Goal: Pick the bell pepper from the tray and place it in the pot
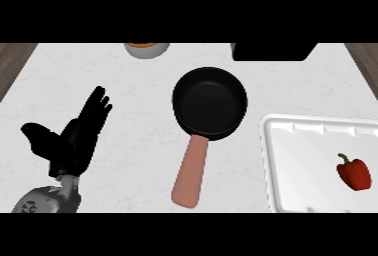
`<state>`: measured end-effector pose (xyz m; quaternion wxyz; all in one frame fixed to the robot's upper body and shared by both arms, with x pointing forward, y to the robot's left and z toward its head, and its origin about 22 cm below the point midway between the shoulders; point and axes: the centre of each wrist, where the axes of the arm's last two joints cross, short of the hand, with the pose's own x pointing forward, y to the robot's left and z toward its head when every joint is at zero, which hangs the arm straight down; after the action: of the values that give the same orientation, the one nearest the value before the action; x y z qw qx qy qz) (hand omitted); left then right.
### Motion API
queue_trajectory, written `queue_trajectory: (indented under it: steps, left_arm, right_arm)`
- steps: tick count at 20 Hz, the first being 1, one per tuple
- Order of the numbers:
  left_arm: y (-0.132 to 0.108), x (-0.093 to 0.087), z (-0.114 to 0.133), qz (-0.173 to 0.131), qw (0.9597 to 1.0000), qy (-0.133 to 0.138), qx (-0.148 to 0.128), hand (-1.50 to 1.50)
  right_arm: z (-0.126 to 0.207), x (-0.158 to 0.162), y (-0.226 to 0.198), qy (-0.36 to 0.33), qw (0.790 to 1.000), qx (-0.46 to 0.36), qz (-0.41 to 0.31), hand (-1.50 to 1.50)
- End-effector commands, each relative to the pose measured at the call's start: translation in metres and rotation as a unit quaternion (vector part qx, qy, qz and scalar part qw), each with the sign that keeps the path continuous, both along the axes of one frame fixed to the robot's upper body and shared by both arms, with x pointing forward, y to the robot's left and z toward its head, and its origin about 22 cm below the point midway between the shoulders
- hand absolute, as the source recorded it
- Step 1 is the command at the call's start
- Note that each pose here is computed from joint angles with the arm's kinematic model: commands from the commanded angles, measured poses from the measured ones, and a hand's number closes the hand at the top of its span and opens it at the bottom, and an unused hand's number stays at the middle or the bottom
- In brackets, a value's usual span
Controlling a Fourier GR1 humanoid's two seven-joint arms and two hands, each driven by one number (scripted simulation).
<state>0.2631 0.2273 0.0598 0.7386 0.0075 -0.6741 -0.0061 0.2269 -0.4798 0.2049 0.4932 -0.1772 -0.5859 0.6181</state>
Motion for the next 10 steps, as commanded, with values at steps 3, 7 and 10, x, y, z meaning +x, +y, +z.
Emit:
queue_trajectory:
  steps: [3, 7, 10]
  left_arm:
    - [0.004, 0.009, -0.008, -0.002, 1.0000, 0.008, 0.004, 0.00]
    - [0.002, -0.001, 0.011, -0.004, 1.0000, 0.004, 0.002, 0.00]
    - [-0.003, -0.007, 0.006, 0.000, 1.0000, -0.001, -0.003, 0.00]
  right_arm:
    - [-0.022, 0.012, 0.017, 0.058, 0.998, -0.029, 0.000, -1.50]
    - [-0.042, 0.010, 0.018, 0.070, 0.995, -0.066, -0.005, -1.50]
    - [-0.062, 0.000, 0.023, 0.064, 0.993, -0.094, -0.005, -1.50]
